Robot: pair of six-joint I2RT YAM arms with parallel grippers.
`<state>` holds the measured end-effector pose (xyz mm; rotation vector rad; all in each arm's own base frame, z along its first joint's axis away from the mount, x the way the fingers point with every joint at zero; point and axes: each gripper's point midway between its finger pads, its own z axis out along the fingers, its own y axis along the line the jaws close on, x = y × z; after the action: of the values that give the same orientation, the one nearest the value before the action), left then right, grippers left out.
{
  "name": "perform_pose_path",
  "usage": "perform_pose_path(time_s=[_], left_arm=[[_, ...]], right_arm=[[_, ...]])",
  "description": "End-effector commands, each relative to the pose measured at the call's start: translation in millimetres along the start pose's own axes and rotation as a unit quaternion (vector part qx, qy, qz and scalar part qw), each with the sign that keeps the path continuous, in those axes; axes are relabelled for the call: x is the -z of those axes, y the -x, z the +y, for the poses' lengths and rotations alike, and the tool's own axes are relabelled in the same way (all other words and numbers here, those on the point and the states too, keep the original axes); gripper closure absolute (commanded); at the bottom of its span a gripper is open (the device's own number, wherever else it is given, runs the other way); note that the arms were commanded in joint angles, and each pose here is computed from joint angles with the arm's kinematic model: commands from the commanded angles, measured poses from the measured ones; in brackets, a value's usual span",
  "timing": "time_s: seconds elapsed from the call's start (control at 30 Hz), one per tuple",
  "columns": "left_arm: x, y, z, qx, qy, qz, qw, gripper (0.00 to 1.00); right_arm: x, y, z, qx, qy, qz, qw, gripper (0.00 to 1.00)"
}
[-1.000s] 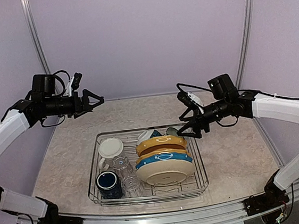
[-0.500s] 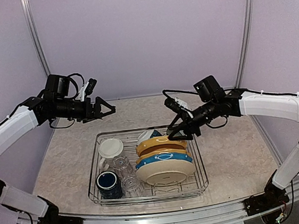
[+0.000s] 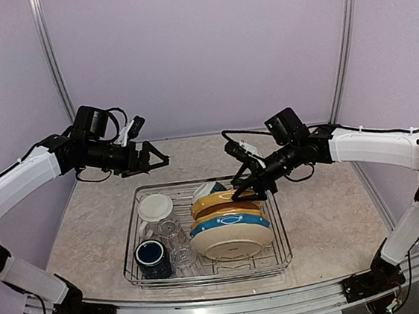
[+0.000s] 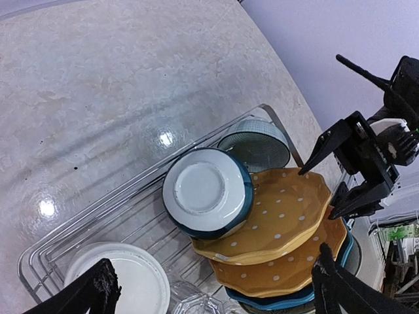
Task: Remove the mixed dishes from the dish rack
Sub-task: Grab the cup from the dish rack.
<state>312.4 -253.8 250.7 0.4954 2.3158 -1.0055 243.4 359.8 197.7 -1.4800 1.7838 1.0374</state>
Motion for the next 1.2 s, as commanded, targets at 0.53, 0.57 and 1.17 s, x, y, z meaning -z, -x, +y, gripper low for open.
perform_pose_path(time_s=[0.53, 0.57, 1.17], left_arm=[[8, -92, 11, 0.221, 0.242, 0.140, 0.934, 0.01], [3, -99, 5, 0.225, 0.249, 0.155, 0.929, 0.01], [-51, -147, 1, 0.236, 0.359, 0.227, 0.874, 0.01]], right_arm=[[88, 68, -25, 0.001, -0.244, -0.127, 0.961, 0.12], [92, 66, -27, 0.000, -0.254, -0.128, 0.959, 0.12], [127, 40, -17, 0.001, -0.322, -0.142, 0.936, 0.09]])
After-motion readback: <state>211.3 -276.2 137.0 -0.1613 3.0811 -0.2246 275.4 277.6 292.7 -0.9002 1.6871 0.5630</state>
